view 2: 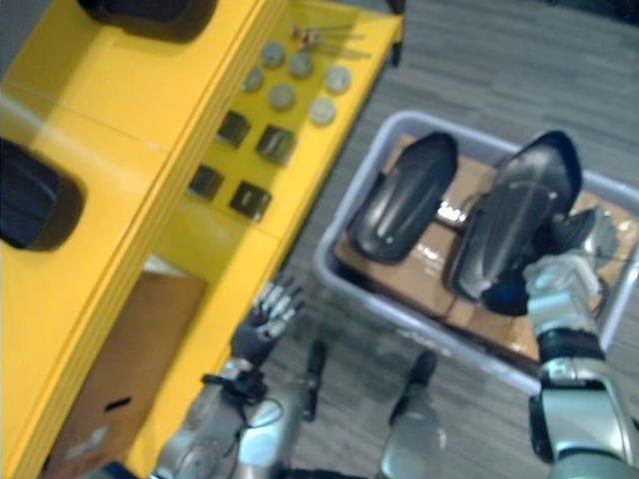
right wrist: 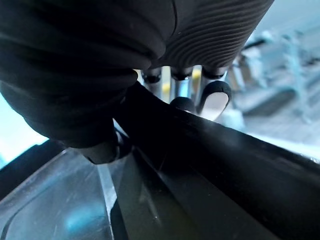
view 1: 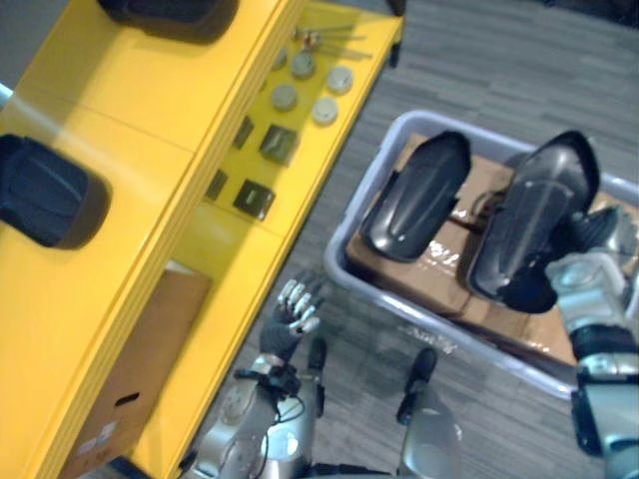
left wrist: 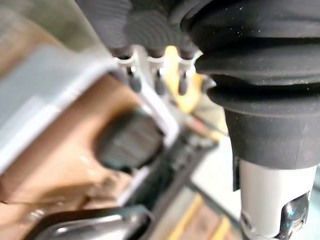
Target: Walk over and take plastic housings, then place them on the shelf
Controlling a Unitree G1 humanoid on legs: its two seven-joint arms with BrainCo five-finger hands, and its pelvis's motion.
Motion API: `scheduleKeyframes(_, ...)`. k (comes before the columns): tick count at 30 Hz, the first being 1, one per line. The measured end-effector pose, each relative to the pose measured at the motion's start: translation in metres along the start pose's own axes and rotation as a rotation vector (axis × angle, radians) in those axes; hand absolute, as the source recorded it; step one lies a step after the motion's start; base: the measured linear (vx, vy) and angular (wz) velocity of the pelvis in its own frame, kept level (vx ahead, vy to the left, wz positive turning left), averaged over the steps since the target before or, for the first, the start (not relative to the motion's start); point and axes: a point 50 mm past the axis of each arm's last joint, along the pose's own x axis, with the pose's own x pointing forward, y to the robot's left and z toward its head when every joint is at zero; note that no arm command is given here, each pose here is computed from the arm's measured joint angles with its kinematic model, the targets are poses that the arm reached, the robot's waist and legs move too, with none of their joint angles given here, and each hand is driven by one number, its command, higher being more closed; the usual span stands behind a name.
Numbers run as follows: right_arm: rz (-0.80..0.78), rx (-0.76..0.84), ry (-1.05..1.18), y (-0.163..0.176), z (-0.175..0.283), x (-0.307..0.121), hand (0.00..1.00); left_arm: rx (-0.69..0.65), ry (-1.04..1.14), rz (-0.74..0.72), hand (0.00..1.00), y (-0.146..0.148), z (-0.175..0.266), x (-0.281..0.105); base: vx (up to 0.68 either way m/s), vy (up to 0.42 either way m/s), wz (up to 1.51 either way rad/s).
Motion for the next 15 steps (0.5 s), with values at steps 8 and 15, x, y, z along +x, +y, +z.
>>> scheduleKeyframes(8, 0.126, -0.064, -0.089, 0.031, 0.000, -0.041, 1.00, 0.112, -0.029, -0.078, 0.00, -0.011, 0.020, 0.017, 0.02, 0.015, -0.13)
scheduleKeyframes(15, 0.080, -0.035, -0.243, 0.032, 0.028, -0.051, 1.00, 0.204, 0.112, -0.130, 0.00, -0.016, 0.009, 0.046, 0.05, 0.010, -0.15)
